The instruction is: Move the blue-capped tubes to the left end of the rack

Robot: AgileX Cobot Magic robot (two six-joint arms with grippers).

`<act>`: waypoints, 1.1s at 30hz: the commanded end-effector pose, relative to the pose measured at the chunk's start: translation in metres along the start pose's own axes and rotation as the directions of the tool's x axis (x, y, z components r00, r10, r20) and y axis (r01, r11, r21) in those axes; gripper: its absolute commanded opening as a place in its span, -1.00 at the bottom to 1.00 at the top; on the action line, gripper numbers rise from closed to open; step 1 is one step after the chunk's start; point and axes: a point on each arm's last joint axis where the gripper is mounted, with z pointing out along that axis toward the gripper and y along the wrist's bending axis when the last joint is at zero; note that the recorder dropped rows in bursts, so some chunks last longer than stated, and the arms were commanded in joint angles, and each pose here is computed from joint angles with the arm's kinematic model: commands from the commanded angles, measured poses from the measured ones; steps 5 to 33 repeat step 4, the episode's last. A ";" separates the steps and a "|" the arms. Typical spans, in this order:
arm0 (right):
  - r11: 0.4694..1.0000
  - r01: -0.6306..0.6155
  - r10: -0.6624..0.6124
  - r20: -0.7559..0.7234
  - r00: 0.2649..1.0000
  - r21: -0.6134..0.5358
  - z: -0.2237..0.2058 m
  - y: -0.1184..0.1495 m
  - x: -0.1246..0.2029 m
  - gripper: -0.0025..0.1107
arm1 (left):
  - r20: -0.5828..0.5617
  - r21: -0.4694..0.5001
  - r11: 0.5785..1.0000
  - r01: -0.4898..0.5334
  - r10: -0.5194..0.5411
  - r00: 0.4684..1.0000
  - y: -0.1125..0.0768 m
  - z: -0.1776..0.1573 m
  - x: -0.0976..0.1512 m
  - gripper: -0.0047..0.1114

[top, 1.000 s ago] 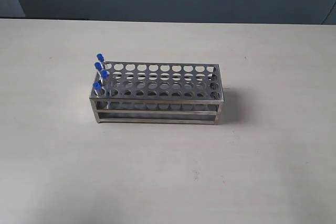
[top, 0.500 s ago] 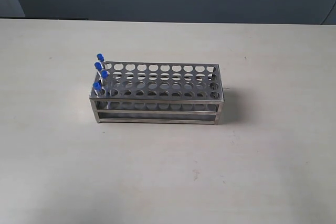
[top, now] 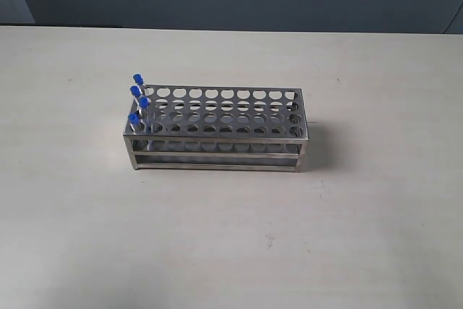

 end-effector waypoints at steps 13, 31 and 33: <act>1.000 0.014 -0.014 0.003 1.000 0.008 0.000 -0.001 0.001 -0.97 | 0.006 0.007 1.000 -0.004 0.003 1.000 0.000 0.000 -0.002 -0.90; 1.000 0.014 -0.014 0.003 1.000 0.008 0.000 -0.001 0.001 -0.97 | 0.006 0.007 1.000 -0.004 0.003 1.000 0.000 0.000 -0.002 -0.90; 1.000 0.014 -0.014 0.003 1.000 0.008 0.000 -0.001 0.001 -0.97 | 0.006 0.007 1.000 -0.004 0.003 1.000 0.000 0.000 -0.002 -0.90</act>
